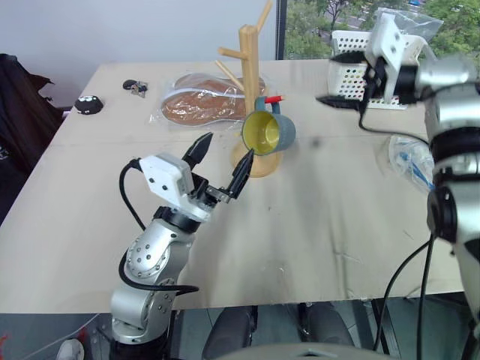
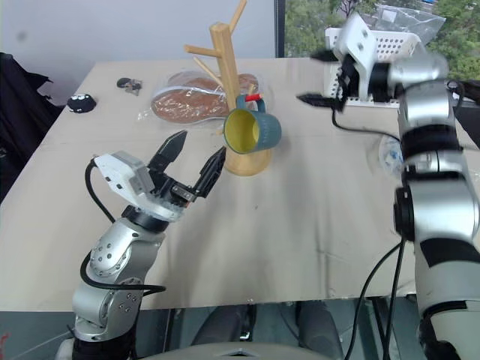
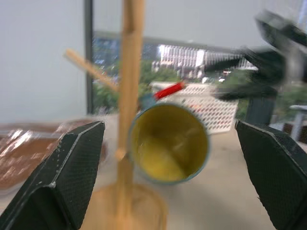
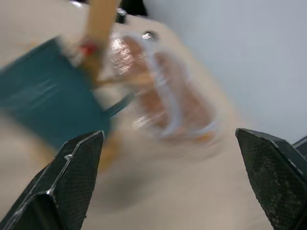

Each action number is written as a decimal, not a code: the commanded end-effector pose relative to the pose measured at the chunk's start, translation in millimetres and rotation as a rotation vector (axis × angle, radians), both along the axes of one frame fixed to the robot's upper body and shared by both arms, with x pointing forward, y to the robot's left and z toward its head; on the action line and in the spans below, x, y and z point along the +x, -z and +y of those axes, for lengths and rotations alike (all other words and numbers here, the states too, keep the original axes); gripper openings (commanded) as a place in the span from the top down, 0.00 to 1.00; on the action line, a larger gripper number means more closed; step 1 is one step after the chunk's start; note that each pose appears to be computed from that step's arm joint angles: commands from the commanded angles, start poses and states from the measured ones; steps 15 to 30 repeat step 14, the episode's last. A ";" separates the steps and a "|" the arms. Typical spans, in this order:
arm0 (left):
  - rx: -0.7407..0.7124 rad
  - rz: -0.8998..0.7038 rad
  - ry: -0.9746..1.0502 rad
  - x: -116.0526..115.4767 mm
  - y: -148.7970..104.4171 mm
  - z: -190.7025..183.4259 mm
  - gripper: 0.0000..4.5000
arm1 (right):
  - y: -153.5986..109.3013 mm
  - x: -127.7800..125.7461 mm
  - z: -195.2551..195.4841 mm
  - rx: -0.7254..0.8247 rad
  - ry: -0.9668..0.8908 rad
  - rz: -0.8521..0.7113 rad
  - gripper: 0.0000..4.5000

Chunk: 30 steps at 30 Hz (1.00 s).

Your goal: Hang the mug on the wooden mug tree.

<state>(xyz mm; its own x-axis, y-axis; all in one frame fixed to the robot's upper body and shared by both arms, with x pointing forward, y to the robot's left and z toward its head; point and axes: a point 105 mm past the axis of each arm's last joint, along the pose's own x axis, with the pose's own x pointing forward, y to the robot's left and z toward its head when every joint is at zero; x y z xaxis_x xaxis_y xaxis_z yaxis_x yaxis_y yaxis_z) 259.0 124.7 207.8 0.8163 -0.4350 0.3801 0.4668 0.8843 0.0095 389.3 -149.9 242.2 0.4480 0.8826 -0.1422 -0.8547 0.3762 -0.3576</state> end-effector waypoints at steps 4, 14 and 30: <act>0.094 0.163 -0.040 -13.7 34.6 21.3 0.00 | 66.1 -83.2 -8.3 0.209 0.104 0.147 0.01; 0.268 0.437 -0.011 -28.7 107.4 48.1 0.00 | 166.6 -144.3 -24.2 0.314 0.491 0.203 0.01; 0.268 0.437 -0.011 -28.7 107.4 48.1 0.00 | 166.6 -144.3 -24.2 0.314 0.491 0.203 0.01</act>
